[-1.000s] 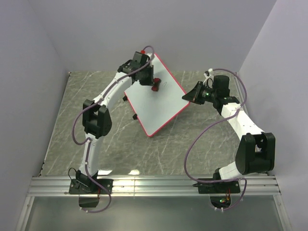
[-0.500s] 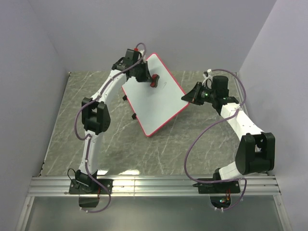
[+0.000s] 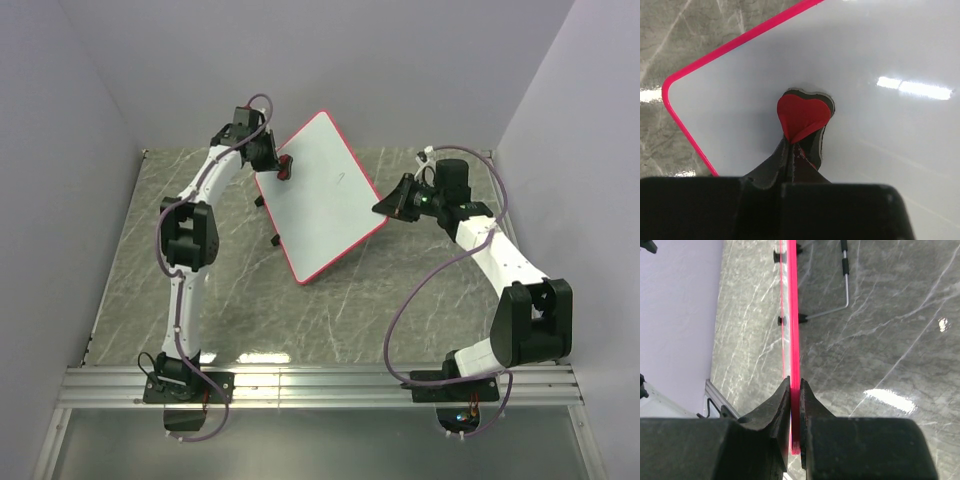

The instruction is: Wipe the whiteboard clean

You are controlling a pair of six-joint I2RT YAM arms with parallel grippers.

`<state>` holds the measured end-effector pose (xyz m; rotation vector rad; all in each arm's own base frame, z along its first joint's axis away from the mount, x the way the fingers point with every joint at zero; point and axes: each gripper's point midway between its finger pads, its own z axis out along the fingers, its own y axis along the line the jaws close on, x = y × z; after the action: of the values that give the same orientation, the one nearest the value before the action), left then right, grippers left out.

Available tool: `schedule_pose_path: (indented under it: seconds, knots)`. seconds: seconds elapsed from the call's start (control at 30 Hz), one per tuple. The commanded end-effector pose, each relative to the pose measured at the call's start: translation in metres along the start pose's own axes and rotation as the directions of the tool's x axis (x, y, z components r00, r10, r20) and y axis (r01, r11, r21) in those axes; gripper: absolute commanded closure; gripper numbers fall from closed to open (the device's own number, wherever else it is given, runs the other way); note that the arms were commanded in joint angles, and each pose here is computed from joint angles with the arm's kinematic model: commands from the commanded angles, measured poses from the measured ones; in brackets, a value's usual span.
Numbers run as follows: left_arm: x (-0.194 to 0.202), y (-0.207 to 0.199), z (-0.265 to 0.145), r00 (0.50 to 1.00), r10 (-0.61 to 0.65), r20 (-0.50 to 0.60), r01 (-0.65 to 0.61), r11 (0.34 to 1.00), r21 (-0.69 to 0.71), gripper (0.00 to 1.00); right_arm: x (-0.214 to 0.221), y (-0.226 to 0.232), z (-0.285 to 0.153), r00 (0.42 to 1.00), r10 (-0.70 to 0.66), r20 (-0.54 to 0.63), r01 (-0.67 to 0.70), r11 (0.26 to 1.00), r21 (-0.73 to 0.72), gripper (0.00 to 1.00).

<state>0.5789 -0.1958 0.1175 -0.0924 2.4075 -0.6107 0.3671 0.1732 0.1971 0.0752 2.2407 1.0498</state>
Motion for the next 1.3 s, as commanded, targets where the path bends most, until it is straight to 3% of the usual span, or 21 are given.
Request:
schedule_pose_path:
  seconds: [0.0,0.07,0.17,0.3,0.47,0.73,0.97,1.1,1.27]
  knots:
    - [0.07,-0.056,0.016,0.981,0.118,-0.157,-0.111,0.992,0.052,1.0,0.041,-0.02,0.014,0.992,0.003,-0.128,0.008,0.996,0.085,1.0]
    - [0.064,-0.09,-0.003,0.979,0.168,-0.119,-0.156,0.982,0.106,1.0,0.044,-0.019,0.016,0.991,0.002,-0.136,0.009,0.997,0.079,1.0]
    - [0.084,-0.156,-0.029,0.961,0.26,-0.095,-0.237,0.951,0.199,1.0,0.045,-0.017,0.02,0.99,0.002,-0.14,0.008,0.997,0.071,1.0]
    - [0.121,-0.21,-0.055,0.944,0.31,-0.11,-0.271,0.922,0.277,1.0,0.046,-0.014,0.026,0.989,0.0,-0.146,0.009,0.998,0.061,1.0]
    - [0.17,-0.24,-0.069,0.932,0.317,-0.178,-0.255,0.919,0.301,1.0,0.041,-0.008,0.029,0.991,-0.009,-0.135,0.016,0.999,0.047,1.0]
    - [0.159,-0.184,-0.045,0.964,0.151,-0.22,-0.126,0.984,0.123,1.0,0.039,-0.001,0.019,0.994,-0.029,-0.107,0.034,0.999,0.04,1.0]
    - [0.129,-0.089,-0.022,0.978,0.0,-0.211,-0.009,0.999,-0.041,1.0,0.053,-0.005,0.007,0.994,-0.037,-0.106,0.043,0.997,0.057,1.0]
    - [0.15,-0.048,-0.014,0.966,-0.032,-0.257,0.002,0.993,-0.117,1.0,0.053,-0.005,0.003,0.995,-0.043,-0.093,0.049,0.997,0.063,1.0]
    - [0.157,-0.041,-0.021,0.963,-0.049,-0.264,0.016,0.992,-0.125,1.0,0.051,-0.002,0.003,0.995,-0.039,-0.088,0.044,0.998,0.049,1.0]
